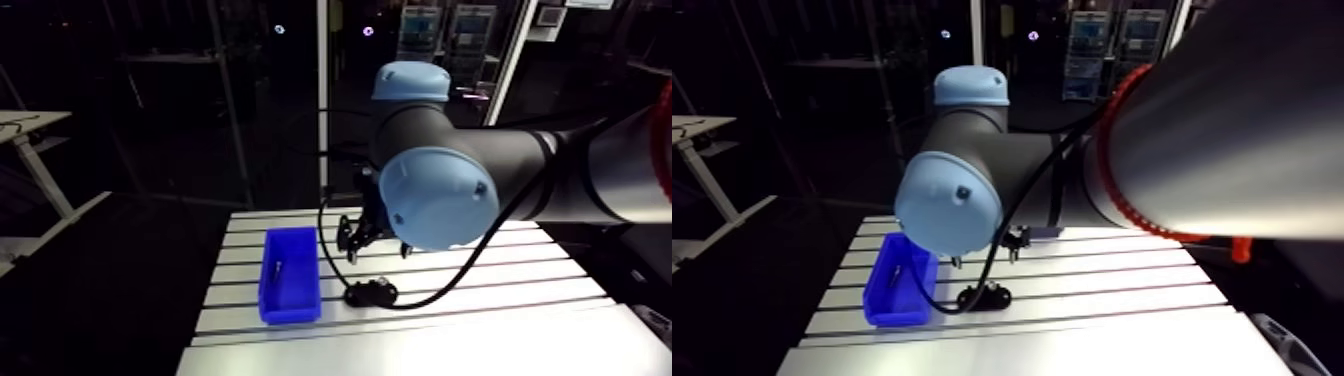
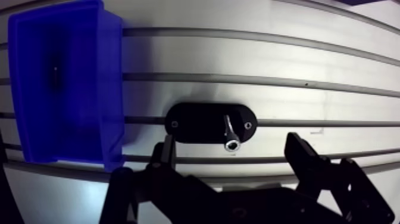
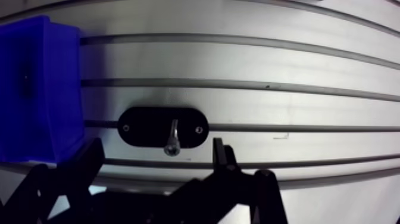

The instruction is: Pick up the M10 bolt and insert it into the hole until fully seated.

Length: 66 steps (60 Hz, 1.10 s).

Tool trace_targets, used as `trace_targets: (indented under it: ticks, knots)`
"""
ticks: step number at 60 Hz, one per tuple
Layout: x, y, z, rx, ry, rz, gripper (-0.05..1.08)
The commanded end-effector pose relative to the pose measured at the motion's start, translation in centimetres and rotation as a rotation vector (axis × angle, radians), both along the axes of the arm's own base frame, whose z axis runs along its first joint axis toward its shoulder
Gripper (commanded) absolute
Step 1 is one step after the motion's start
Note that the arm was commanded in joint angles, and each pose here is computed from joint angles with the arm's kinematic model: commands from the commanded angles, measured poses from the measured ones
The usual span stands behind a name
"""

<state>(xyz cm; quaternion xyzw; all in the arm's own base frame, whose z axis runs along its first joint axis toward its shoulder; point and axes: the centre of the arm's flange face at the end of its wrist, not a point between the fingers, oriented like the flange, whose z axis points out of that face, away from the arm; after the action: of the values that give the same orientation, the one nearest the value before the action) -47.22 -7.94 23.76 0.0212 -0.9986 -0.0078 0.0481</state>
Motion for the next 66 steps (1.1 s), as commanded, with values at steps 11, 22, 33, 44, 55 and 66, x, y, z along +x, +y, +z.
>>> trace_targets:
  ticks: [11,22,33,44,55,66]
  knots:
    - [0.2,0.4,-0.8,0.0,-0.012,-0.011,0.01]
    - [0.3,0.6,-1.5,-0.002,-0.018,-0.014,0.01]
    - [0.4,0.6,-2.1,-0.003,-0.026,-0.013,0.04]
    - [0.4,0.6,-2.2,-0.004,-0.029,-0.013,0.15]
    - [0.4,0.6,-2.2,-0.002,-0.029,-0.013,0.24]
    - [0.3,0.6,-2.3,-0.001,-0.031,-0.013,0.3]
